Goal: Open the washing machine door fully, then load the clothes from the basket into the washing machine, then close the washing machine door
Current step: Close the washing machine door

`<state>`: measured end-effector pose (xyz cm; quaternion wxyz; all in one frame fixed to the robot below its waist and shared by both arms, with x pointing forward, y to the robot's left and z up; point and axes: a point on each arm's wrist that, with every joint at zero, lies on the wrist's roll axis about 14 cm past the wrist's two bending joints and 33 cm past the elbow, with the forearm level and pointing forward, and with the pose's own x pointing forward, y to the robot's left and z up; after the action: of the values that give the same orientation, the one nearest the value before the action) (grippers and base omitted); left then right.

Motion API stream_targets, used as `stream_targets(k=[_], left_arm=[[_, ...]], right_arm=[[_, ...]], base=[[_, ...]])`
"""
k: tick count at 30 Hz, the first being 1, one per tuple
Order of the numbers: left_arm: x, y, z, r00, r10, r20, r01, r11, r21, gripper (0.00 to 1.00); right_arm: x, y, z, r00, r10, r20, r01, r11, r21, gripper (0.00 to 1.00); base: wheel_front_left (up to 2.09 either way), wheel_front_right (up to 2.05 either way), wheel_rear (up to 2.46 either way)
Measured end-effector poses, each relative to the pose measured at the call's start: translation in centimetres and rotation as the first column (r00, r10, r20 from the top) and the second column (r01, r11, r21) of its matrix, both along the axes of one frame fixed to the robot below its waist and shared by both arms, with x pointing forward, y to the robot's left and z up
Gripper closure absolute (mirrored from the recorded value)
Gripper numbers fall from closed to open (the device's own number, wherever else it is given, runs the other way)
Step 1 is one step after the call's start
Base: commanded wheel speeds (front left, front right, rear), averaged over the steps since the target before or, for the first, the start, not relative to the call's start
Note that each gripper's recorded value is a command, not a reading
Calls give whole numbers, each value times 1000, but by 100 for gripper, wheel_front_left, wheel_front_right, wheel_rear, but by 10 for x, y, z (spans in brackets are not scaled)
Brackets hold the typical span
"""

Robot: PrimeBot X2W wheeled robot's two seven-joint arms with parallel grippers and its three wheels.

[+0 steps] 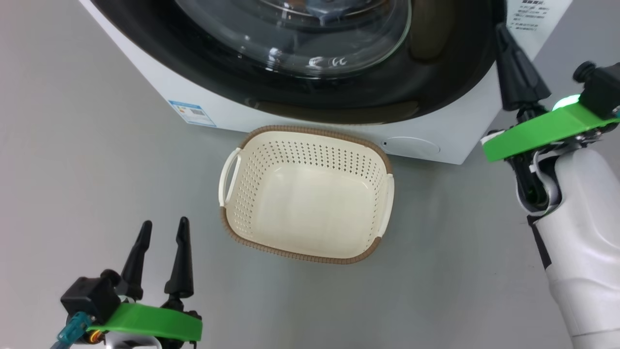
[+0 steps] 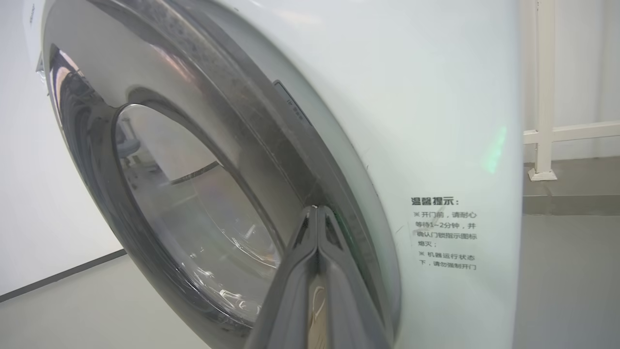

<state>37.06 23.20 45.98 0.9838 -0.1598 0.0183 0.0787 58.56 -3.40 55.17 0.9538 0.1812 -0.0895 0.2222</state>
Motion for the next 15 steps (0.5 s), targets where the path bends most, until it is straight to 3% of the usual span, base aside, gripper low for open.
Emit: stream_targets(k=[8, 15], left_arm=[[5, 0, 0, 1000, -2, -1, 2, 1000, 5, 0], [6, 1, 3, 1000, -3, 9, 3, 1000, 5, 0]], right_arm=[[10, -1, -4, 1000, -27, -4, 27, 999, 34, 100], [2, 13, 2, 1000, 11, 11, -11, 1000, 12, 100]], base=[[0, 0, 0], [0, 0, 0]])
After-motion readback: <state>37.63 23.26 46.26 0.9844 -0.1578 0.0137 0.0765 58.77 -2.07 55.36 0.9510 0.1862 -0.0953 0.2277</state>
